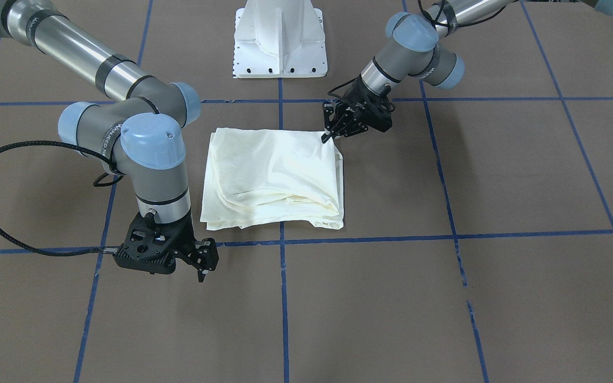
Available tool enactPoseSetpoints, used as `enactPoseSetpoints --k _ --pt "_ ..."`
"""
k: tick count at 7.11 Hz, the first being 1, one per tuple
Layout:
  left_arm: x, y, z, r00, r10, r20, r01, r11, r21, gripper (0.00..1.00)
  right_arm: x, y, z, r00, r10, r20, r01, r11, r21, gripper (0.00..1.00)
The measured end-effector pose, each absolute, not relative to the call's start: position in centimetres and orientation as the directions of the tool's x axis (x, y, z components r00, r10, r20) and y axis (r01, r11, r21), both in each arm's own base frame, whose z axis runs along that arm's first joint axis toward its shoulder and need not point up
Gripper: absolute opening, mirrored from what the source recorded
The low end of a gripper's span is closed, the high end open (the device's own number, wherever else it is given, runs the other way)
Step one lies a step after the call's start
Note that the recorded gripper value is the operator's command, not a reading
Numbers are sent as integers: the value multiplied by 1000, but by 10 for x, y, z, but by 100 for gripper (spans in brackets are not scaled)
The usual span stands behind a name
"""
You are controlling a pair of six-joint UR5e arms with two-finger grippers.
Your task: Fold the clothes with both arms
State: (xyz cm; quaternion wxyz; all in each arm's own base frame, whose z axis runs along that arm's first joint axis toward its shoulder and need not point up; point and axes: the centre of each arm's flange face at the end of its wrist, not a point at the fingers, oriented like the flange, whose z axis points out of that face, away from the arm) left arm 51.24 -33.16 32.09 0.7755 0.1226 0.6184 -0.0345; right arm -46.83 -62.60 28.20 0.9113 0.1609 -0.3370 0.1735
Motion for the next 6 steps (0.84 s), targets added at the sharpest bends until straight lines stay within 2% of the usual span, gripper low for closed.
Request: enactPoseSetpoints --k 1,2,6 --pt "510 -328 326 237 86 -968 203 970 136 81 -468 -626 282 712 209 670 -425 888 176 100" --pt "509 -327 328 239 81 -968 201 971 130 99 -468 -626 282 711 210 671 -426 887 175 100" --pt "485 -320 300 190 94 -977 184 974 130 99 -466 -625 278 706 209 677 -431 885 175 100"
